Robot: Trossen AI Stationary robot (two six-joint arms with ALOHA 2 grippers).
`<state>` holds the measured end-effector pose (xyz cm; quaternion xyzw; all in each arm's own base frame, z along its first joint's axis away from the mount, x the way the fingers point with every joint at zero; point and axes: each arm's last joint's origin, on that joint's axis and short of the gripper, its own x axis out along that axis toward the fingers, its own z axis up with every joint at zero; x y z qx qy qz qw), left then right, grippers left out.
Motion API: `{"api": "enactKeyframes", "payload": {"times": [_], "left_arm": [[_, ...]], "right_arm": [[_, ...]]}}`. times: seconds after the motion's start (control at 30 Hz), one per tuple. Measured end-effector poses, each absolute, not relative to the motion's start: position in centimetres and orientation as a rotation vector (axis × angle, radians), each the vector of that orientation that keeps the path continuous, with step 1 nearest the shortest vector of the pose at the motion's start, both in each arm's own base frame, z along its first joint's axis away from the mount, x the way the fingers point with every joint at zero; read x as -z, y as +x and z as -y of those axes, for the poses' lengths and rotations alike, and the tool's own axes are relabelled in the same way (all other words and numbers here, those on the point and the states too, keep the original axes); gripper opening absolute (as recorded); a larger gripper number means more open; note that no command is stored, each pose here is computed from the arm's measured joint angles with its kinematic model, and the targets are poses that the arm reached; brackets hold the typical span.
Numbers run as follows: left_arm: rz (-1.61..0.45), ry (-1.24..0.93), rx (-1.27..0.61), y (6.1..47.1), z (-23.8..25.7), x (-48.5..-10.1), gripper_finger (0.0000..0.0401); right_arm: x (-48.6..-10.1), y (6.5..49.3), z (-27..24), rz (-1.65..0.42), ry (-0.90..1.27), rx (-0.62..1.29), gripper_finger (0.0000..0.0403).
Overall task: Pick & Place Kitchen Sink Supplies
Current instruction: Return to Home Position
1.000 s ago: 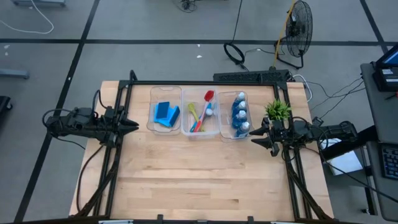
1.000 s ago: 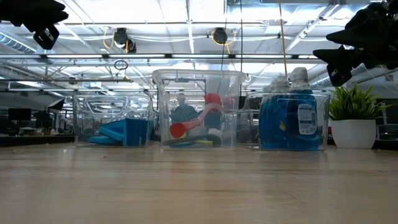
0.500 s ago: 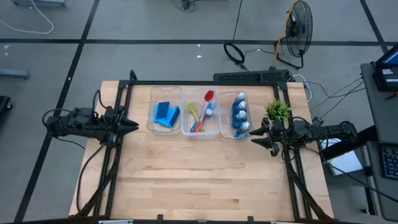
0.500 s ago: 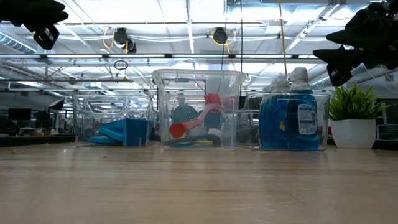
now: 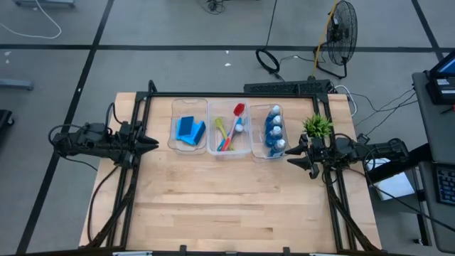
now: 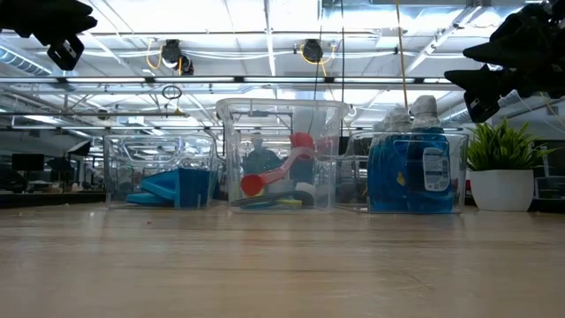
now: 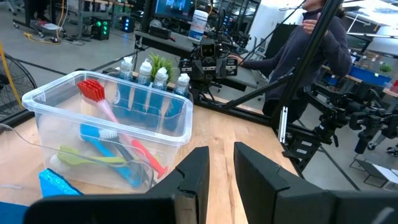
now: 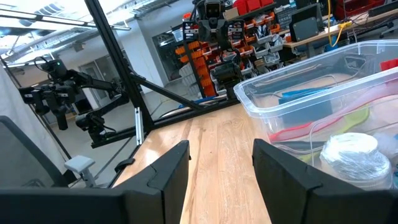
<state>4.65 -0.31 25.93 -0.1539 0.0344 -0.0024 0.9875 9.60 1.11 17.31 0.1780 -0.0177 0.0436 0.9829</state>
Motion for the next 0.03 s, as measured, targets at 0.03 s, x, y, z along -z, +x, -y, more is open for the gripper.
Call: {"api": "enactKeyframes", "payload": {"times": [0.03], "left_arm": [[-0.069,-0.309,0.005,4.65,0.31,-25.93,0.0077]], "right_arm": [[-17.31,9.6,-1.11,0.035,0.358,-0.088,0.0167]]}}
